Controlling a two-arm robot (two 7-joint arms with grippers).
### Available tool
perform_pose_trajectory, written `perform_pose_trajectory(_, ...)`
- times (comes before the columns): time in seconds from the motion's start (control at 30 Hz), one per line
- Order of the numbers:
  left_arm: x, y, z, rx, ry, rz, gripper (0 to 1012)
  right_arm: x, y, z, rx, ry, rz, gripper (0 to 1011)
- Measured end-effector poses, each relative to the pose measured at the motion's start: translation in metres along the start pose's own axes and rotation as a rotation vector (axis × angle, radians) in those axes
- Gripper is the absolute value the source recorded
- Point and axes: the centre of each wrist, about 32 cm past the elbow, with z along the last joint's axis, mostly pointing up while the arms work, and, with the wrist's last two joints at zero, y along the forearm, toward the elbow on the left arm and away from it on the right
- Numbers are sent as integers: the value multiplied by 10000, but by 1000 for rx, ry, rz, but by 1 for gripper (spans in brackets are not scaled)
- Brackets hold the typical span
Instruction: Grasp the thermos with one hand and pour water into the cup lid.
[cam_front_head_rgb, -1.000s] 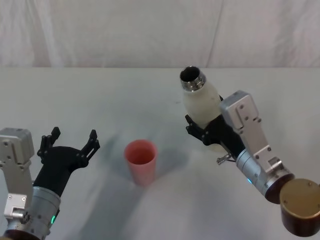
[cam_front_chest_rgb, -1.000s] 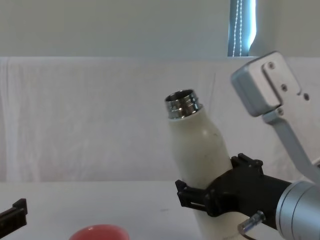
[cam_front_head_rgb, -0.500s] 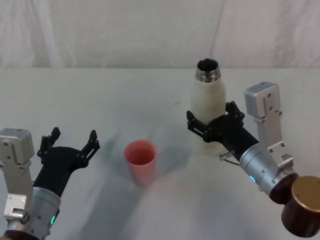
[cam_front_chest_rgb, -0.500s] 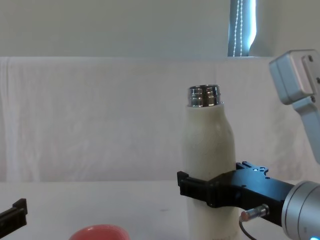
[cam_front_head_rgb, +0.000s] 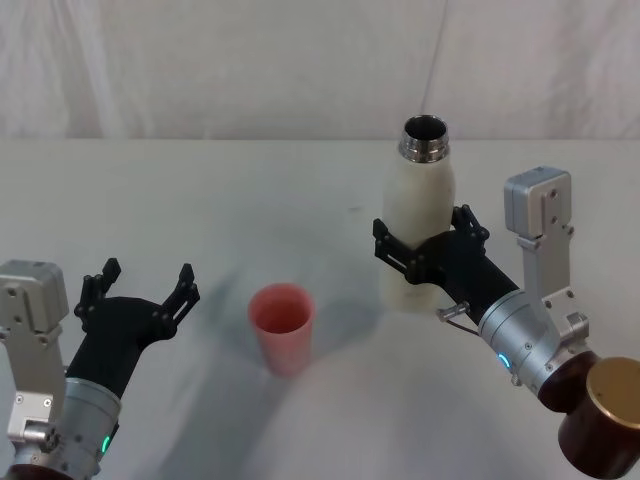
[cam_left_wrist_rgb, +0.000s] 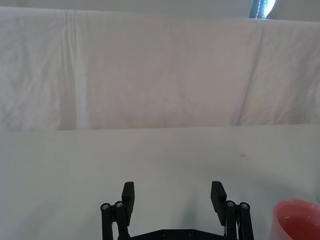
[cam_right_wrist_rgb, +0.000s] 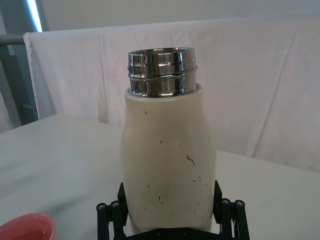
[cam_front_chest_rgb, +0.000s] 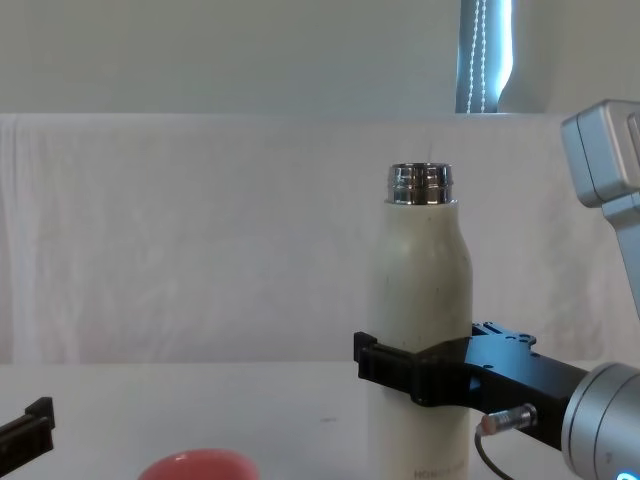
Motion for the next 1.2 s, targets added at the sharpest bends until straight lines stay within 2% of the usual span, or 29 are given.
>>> perform_pose_trajectory(0.3, 0, 0, 0, 0, 0, 0, 1001, 7, -9, -16, -5, 17, -13, 961)
perform_pose_trajectory(0.7, 0, 0, 0, 0, 0, 0, 1001, 21, 10, -38, -15, 13, -22, 961)
perform_pose_trajectory(1.2, 0, 0, 0, 0, 0, 0, 1001, 49, 241, -96, -26, 8, -22, 961)
